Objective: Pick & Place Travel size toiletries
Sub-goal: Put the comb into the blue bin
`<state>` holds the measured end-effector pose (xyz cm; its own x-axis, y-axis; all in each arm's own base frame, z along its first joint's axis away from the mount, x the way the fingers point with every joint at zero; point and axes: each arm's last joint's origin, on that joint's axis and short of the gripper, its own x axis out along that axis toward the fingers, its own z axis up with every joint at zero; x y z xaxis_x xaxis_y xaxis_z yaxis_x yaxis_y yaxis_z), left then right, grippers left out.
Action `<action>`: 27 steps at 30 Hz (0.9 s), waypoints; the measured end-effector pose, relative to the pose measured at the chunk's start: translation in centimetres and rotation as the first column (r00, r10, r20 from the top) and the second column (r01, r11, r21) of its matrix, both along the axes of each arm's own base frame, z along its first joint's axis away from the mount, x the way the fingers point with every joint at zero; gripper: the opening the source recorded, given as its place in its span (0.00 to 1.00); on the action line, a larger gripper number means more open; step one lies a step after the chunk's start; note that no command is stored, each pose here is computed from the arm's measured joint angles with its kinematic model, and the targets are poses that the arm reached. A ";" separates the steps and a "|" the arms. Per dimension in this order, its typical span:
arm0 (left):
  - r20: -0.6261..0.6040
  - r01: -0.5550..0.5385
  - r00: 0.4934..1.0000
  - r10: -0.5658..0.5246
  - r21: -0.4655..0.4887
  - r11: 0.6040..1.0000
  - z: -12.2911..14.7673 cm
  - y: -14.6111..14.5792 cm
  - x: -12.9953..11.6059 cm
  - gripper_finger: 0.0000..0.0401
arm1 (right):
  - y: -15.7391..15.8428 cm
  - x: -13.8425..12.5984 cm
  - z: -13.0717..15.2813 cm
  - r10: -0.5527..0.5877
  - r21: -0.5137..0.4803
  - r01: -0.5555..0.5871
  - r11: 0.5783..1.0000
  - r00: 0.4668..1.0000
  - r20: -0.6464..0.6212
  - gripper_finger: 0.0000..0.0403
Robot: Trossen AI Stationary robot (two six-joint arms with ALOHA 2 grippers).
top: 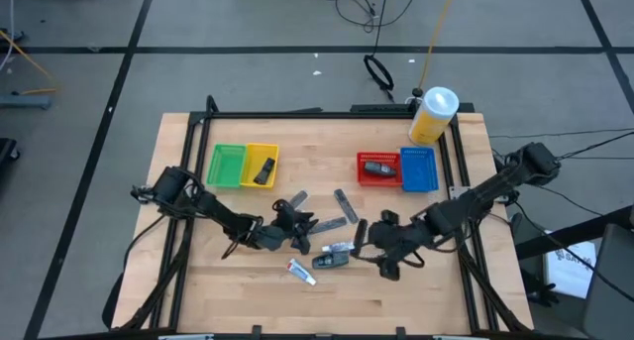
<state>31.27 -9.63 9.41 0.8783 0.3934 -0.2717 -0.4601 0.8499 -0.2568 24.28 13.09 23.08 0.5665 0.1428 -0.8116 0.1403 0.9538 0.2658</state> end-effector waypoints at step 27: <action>-0.006 -0.005 1.000 0.005 -0.017 1.000 -0.1 0.0 -0.1 0.28 | -3.9 -0.3 -9.2 0.325 -0.304 -0.261 0.916 0.928 0.183 0.66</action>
<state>31.20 -9.66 9.28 0.8746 0.3933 -0.2834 -0.4662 0.8429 -0.2686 23.93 9.17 13.86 0.7043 0.1251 -0.6988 -0.1899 0.9817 -0.0156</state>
